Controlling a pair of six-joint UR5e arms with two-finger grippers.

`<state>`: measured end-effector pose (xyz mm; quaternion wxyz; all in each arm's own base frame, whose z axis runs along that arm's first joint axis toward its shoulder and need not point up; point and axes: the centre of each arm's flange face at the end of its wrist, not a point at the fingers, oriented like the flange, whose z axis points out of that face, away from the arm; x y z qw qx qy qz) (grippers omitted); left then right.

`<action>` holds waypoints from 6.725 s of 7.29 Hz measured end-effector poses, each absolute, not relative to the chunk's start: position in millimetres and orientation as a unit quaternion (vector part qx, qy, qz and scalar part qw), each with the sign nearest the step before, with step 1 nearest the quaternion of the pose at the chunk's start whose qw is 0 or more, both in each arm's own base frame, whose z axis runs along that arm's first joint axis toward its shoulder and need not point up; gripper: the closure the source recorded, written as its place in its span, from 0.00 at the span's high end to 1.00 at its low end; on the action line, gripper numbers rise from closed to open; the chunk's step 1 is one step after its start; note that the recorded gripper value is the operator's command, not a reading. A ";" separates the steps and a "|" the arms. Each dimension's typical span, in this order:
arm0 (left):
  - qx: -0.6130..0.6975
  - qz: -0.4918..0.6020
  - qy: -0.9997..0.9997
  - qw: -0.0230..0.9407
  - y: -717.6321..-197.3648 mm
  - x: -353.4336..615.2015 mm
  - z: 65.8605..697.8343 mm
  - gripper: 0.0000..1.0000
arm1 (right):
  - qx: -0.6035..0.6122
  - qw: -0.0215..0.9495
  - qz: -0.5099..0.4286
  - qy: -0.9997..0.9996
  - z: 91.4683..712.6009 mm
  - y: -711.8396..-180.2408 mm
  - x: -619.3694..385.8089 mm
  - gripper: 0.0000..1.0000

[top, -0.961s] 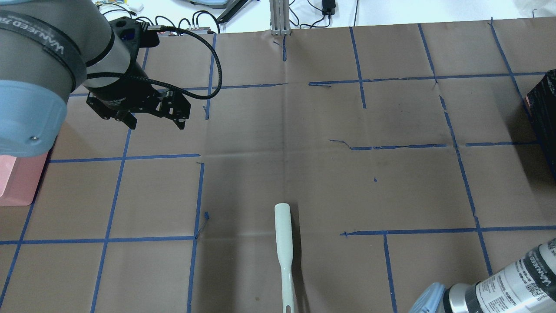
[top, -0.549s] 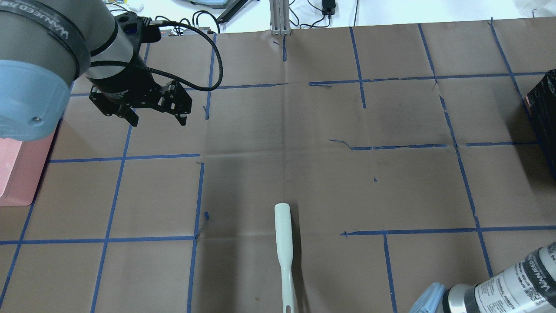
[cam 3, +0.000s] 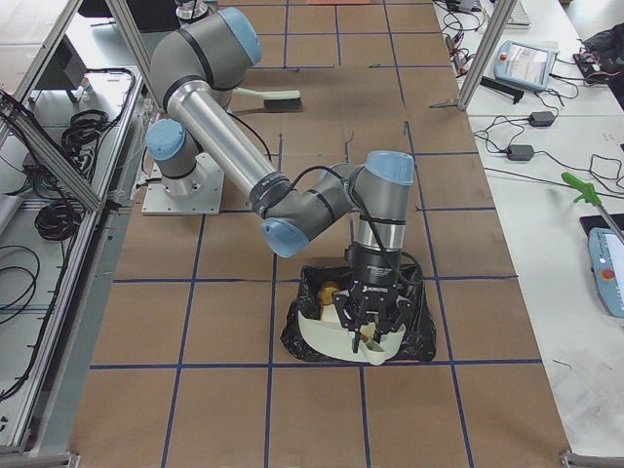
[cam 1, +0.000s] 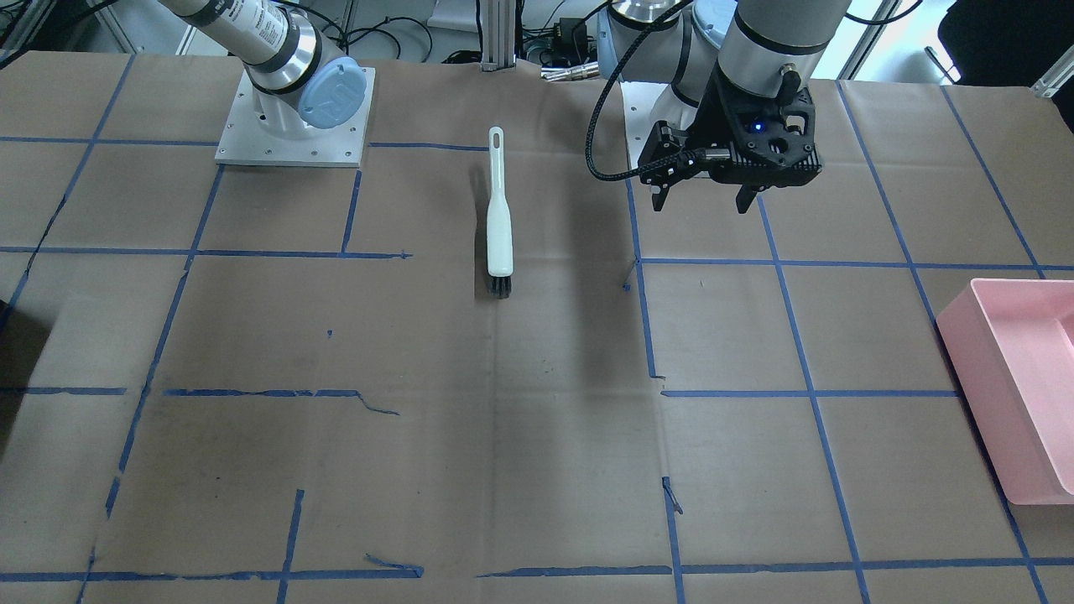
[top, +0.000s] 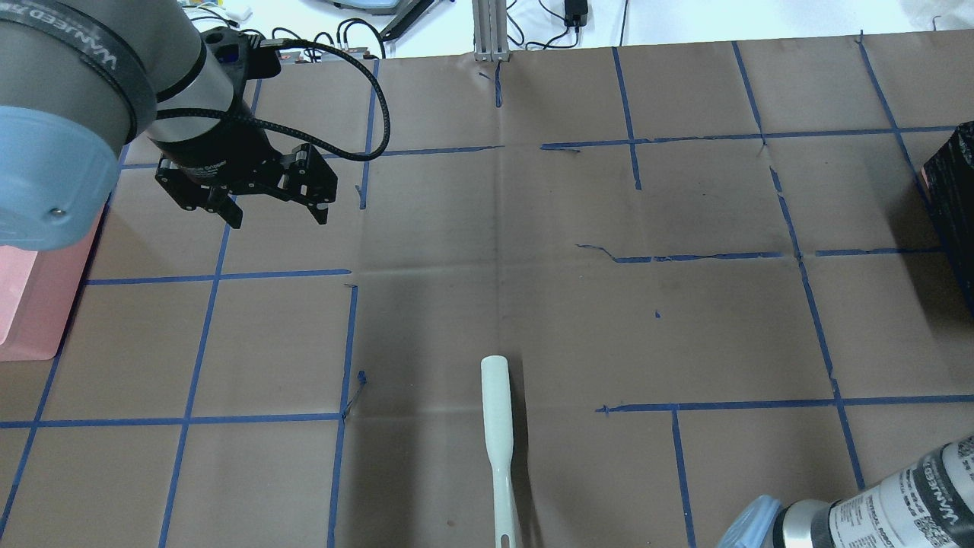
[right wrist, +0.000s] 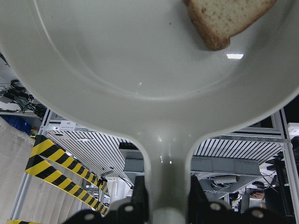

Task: Sweep and dump trash in nearest bin
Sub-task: 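Hold the dustpan tipped over the bin until it empties, then bring the empty dustpan back over the table with the right gripper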

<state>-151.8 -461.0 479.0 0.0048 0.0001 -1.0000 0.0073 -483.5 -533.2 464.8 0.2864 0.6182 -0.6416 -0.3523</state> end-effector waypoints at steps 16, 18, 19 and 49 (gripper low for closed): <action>-0.011 0.005 -1.000 0.005 -452.5 -156.4 472.0 0.99 | 0.696 0.311 -0.328 -0.558 454.2 -573.4 -439.8 0.02; -0.010 0.005 -1.000 0.003 -452.2 -155.5 472.0 0.99 | 0.711 0.310 -0.319 -0.545 452.4 -576.0 -436.2 0.02; -0.010 0.005 -1.000 0.003 -452.0 -155.4 471.8 0.99 | 0.717 0.312 -0.313 -0.539 456.2 -576.0 -433.7 0.02; -0.016 -0.006 -1.000 0.006 -451.8 -161.1 464.9 1.00 | 0.228 0.044 0.026 -0.972 425.8 -540.7 104.5 0.01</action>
